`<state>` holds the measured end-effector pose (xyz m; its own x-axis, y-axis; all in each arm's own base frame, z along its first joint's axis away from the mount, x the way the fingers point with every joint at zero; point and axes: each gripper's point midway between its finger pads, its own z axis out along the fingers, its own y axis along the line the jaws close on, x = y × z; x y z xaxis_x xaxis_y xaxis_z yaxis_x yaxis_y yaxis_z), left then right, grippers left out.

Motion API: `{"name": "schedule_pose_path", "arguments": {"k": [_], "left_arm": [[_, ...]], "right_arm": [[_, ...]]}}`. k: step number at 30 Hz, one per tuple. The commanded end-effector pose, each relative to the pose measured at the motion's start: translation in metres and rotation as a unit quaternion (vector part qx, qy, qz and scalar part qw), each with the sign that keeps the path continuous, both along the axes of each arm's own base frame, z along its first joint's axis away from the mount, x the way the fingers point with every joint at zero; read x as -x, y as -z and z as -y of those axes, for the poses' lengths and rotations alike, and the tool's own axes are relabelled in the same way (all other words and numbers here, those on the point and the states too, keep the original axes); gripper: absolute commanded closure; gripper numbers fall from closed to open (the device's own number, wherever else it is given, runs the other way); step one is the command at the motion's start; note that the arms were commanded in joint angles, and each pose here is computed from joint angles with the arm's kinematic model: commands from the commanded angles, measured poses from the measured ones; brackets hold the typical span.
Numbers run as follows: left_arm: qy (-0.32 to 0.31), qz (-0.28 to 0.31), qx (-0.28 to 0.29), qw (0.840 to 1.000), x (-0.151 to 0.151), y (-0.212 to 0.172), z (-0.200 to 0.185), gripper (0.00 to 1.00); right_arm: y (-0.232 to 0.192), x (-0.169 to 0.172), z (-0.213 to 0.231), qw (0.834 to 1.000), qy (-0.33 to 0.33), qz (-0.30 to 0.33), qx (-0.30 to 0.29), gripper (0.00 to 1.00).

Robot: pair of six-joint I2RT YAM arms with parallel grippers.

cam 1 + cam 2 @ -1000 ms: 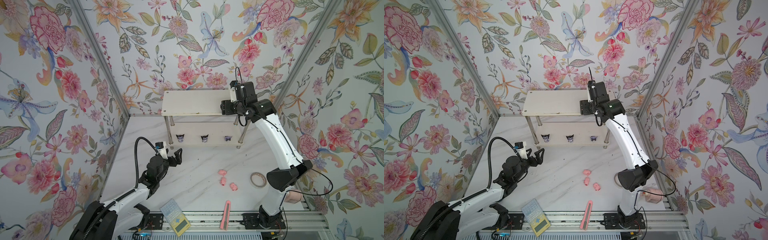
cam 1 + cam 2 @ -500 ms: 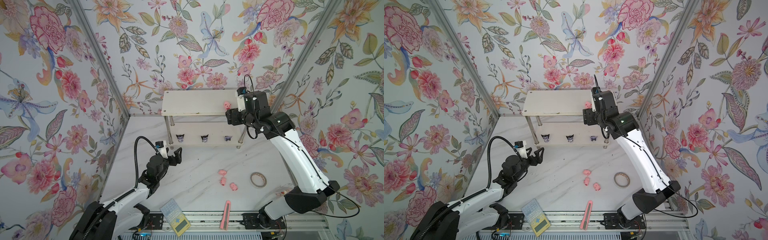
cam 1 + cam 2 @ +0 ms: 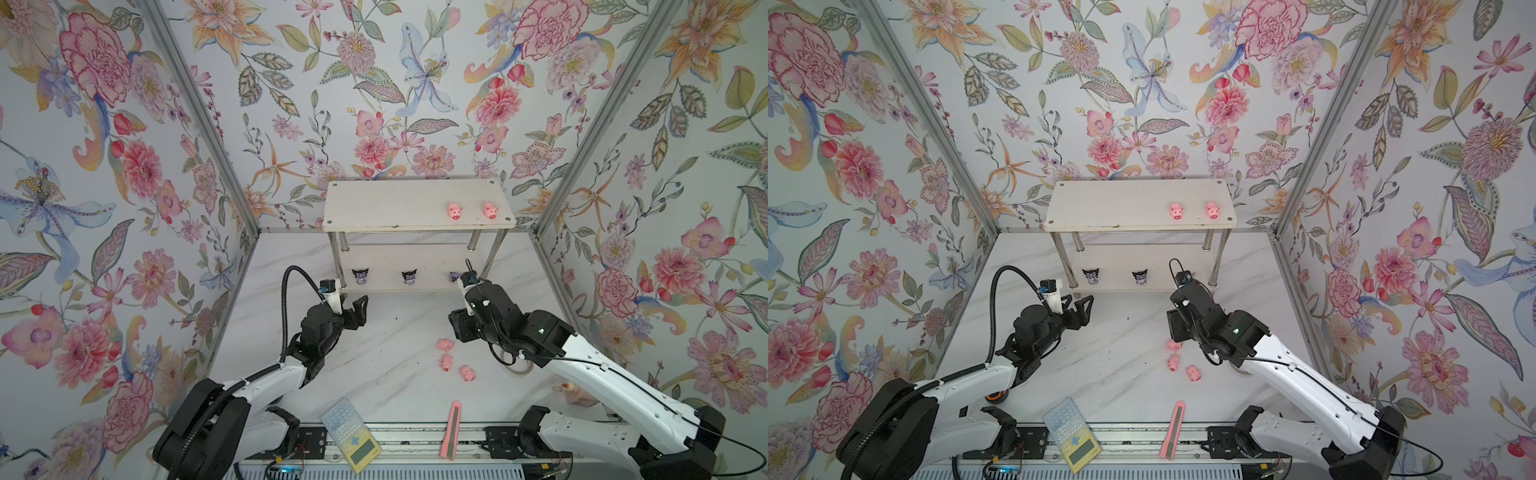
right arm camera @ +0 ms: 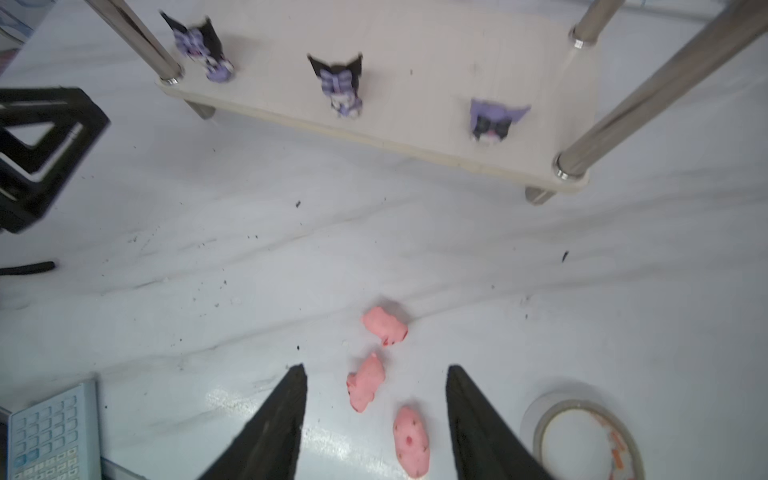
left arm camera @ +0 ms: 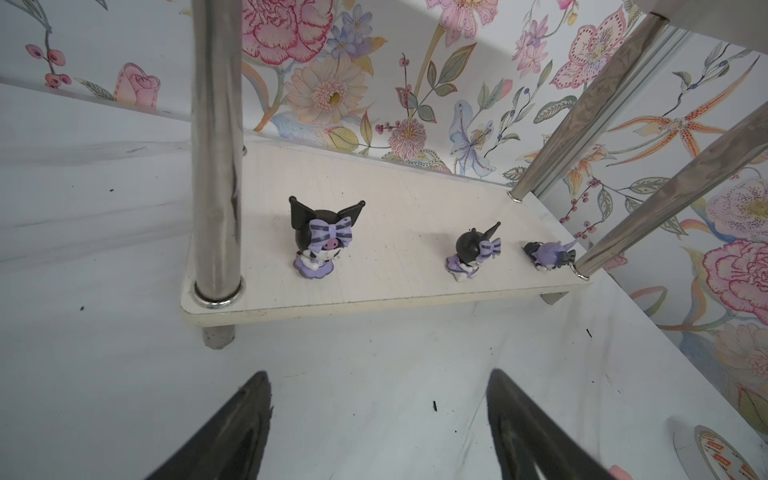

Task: Place and organize the plastic toys onto the shelf
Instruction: 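Return the right gripper to the table pigs while the left arm shifts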

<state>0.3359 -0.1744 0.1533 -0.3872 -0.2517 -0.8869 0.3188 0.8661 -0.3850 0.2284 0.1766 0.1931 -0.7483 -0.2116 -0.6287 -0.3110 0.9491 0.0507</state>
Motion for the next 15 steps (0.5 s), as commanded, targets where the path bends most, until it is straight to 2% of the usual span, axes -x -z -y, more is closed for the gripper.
{"name": "schedule_pose_path", "arguments": {"k": [1,2,4,10,15], "left_arm": [[0.032,0.032,0.032,0.998,-0.012,-0.021,0.02,0.21],[0.039,0.031,0.039,0.998,-0.014,-0.02,0.024,0.22],[0.053,0.03,0.051,0.997,-0.018,-0.018,0.034,0.24],[0.078,0.032,0.062,0.995,-0.023,-0.014,0.06,0.25],[0.087,0.031,0.061,0.994,-0.024,-0.012,0.074,0.25]], "right_arm": [[0.043,0.016,0.002,0.997,0.037,-0.051,-0.032,0.69],[0.056,0.02,0.002,0.997,0.037,-0.063,-0.033,0.83],[0.075,0.024,0.002,0.996,0.038,-0.077,-0.033,0.94],[0.107,0.027,0.005,0.994,0.041,-0.098,-0.021,0.95],[0.124,0.028,-0.006,0.992,0.03,-0.121,-0.039,0.94]]}}
